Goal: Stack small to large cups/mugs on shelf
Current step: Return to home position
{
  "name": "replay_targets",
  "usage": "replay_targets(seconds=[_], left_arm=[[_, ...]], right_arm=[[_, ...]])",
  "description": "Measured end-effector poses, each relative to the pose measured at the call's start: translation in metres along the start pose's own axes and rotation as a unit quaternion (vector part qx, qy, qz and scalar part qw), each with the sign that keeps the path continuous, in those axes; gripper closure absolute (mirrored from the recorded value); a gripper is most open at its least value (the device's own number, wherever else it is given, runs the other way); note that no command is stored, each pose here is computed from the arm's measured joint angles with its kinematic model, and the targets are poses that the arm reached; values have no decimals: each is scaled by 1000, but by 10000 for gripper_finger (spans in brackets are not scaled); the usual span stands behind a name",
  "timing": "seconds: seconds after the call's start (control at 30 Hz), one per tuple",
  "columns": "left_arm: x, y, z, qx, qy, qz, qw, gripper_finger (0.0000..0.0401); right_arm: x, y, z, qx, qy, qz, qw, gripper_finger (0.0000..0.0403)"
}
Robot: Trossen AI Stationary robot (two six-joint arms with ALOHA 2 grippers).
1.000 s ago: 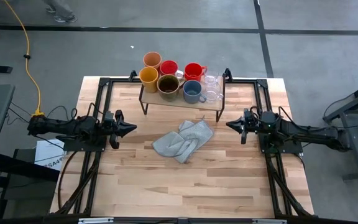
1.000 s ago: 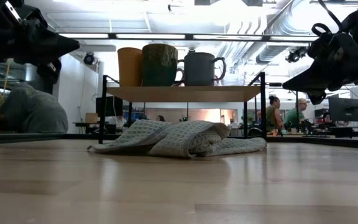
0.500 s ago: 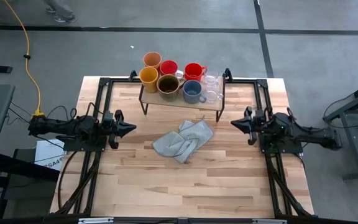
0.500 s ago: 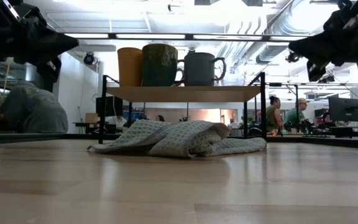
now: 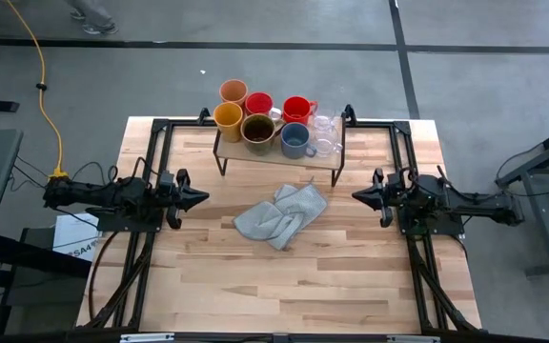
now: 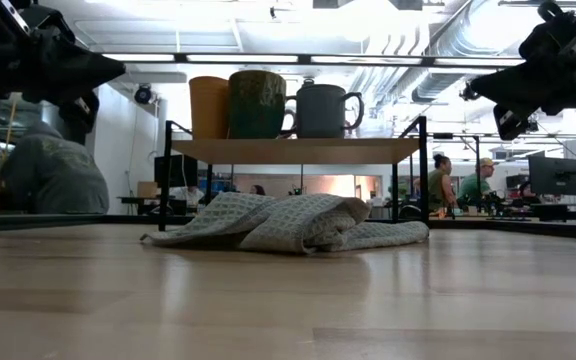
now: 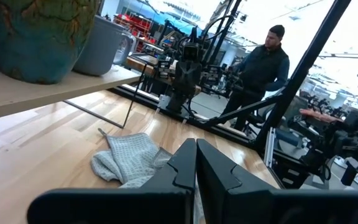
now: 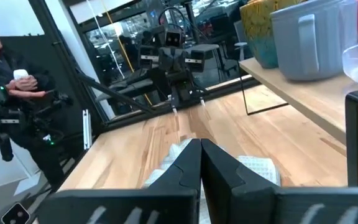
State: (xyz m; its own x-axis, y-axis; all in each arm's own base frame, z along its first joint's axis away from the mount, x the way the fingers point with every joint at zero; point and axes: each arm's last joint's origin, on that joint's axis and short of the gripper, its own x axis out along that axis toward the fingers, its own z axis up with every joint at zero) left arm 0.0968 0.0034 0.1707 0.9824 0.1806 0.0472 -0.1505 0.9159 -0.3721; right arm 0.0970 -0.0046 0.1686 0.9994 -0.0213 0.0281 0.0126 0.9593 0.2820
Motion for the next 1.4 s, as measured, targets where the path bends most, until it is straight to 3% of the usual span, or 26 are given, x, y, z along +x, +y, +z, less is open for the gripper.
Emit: replay_targets(seconds=[1.4], left_arm=[[0, 0, 0, 0, -3, 4, 1000, 400]], right_arm=[[1, 0, -2, 0, 10, -2, 1000, 403]])
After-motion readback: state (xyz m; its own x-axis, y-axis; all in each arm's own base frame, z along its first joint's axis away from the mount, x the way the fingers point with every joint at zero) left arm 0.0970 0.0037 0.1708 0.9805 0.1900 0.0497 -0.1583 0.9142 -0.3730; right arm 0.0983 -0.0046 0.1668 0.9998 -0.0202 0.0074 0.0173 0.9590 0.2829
